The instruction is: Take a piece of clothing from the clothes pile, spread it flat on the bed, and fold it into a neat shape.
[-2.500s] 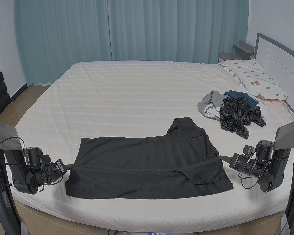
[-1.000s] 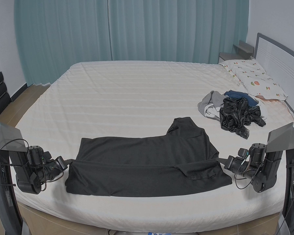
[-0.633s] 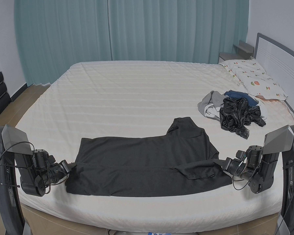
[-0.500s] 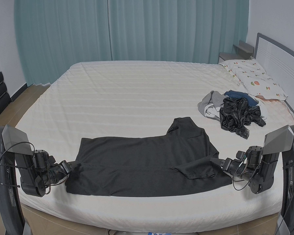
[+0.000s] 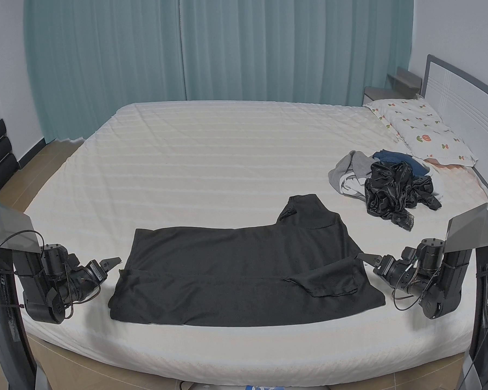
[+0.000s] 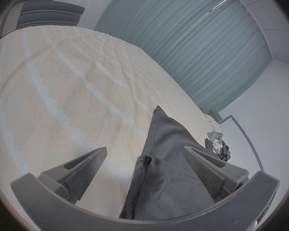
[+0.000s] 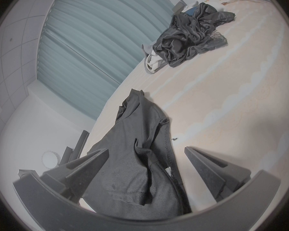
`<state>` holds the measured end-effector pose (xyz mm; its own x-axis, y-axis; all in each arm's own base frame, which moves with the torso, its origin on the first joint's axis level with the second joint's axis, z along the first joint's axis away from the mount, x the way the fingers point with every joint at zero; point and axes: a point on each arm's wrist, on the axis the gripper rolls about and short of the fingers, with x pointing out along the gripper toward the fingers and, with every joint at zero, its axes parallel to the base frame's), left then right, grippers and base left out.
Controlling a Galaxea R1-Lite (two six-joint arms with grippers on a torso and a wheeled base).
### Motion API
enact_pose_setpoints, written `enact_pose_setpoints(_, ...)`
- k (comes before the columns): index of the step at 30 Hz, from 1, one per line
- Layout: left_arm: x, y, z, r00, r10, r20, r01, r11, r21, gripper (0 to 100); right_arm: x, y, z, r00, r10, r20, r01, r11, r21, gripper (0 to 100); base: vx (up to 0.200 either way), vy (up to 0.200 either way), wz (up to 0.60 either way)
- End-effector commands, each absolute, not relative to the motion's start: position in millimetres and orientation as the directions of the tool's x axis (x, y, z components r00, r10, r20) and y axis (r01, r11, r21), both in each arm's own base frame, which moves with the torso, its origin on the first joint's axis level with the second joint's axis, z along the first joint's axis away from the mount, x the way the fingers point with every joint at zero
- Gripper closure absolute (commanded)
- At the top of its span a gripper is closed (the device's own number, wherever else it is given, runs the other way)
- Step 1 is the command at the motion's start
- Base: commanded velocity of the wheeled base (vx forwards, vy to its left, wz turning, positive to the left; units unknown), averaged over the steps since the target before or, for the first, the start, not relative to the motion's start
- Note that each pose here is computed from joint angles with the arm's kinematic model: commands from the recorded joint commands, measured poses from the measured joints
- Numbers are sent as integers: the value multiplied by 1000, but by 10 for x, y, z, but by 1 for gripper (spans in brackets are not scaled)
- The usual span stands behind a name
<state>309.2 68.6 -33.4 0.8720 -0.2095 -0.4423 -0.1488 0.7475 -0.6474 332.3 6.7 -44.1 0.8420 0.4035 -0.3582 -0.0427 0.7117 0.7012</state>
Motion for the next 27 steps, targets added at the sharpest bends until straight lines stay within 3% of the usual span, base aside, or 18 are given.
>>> enact_pose_setpoints(1, 3086, 721, -299, 879, -201, -433, -149, 746, -649, 0, 3319, 62, -413, 847, 403, -346, -52, 711, 701, 0, 0, 200, 0)
enact_pose_setpoints(5, 3092, 722, -311, 878, -201, -434, -150, 747, -648, 0, 3319, 67, -413, 846, 404, -346, -53, 711, 701, 0, 0, 200, 0)
enact_pose_setpoints(27, 3074, 542, -171, 879, -233, -416, -134, 717, -685, 0, 3338, 87, -394, 848, 410, -336, -66, 711, 700, 0, 9, 0, 0)
